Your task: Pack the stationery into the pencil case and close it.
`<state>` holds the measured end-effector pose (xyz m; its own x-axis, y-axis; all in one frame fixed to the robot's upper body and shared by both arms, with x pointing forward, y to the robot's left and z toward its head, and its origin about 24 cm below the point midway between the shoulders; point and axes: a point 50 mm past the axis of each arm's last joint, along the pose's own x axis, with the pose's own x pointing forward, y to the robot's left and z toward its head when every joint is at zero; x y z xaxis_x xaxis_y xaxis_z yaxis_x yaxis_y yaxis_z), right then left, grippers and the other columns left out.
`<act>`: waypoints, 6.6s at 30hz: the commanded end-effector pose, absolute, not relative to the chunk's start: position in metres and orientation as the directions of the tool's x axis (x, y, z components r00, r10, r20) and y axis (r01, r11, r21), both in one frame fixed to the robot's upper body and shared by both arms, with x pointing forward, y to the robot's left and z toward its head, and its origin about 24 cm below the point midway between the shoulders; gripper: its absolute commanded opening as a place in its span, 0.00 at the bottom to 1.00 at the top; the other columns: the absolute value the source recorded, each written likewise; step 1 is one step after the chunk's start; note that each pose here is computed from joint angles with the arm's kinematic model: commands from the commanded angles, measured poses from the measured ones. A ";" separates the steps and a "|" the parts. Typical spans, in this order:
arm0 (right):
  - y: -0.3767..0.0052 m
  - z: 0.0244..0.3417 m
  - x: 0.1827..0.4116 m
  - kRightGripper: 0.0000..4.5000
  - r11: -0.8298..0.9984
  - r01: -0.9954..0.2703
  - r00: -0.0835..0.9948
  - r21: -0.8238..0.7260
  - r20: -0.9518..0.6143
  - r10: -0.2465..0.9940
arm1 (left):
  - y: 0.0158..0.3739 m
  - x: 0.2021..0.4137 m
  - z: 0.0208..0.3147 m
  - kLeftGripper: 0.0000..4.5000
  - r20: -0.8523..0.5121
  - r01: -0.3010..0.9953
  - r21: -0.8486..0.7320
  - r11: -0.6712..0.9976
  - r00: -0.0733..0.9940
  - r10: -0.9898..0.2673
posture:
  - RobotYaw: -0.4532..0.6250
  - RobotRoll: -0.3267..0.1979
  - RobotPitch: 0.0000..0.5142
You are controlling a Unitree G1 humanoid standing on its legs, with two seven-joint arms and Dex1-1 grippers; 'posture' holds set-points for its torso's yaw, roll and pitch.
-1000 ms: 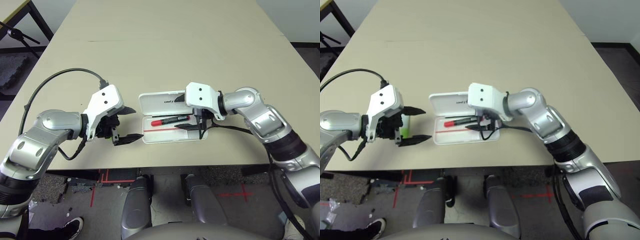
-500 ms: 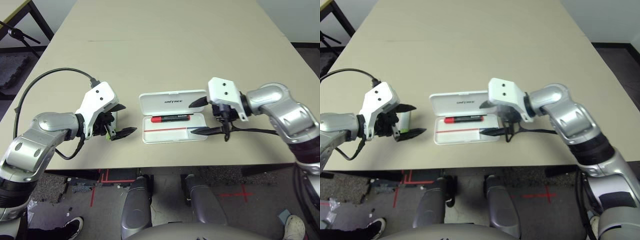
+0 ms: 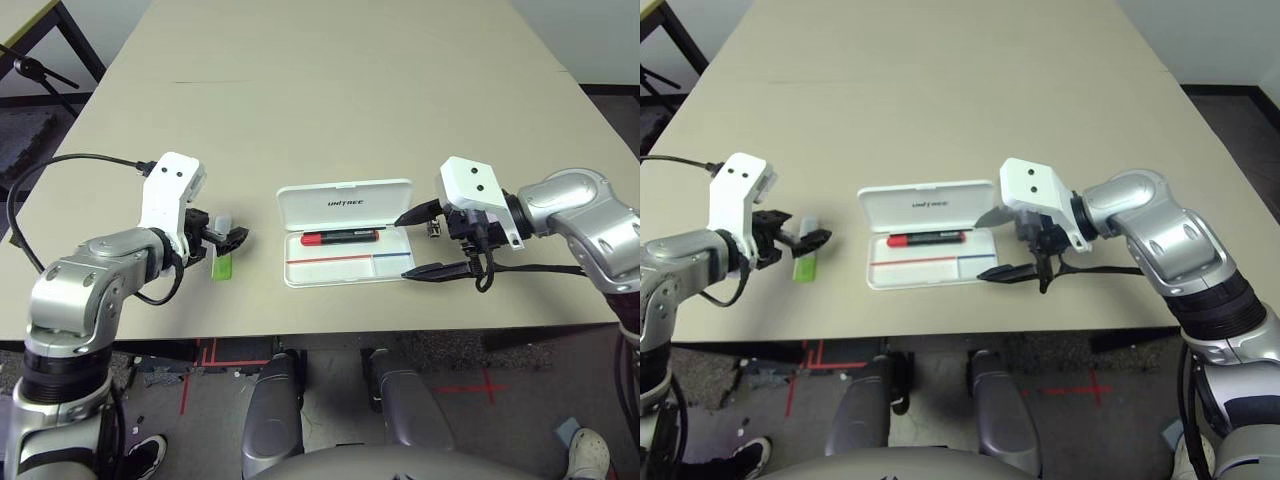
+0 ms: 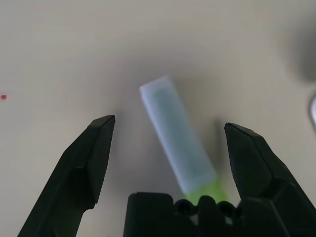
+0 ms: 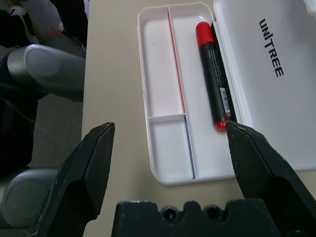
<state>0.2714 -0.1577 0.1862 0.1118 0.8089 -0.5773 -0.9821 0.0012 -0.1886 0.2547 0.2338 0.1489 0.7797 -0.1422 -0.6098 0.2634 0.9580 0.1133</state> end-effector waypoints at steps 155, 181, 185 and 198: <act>-0.185 0.160 0.285 1.00 0.929 -0.366 0.762 0.052 -0.556 0.331 | 0.156 0.245 0.200 0.99 -0.490 0.939 0.324 0.112 0.268 -0.829 | 0.30 0.62 0.40; -0.178 0.130 0.292 0.07 0.892 -0.452 0.708 0.005 -0.607 0.362 | 0.157 0.238 0.199 1.00 -0.496 0.935 0.328 0.132 0.290 -0.819 | 0.35 0.62 0.42; -0.193 0.141 0.292 0.07 0.835 -0.546 0.694 -0.070 -0.597 0.403 | 0.157 0.238 0.198 1.00 -0.501 0.936 0.329 0.126 0.287 -0.817 | 0.34 0.62 0.42; -0.215 0.183 0.288 0.07 0.406 -0.888 0.457 -0.217 -0.525 0.718 | 0.157 0.240 0.197 1.00 -0.513 0.935 0.333 0.120 0.287 -0.809 | 0.33 0.62 0.42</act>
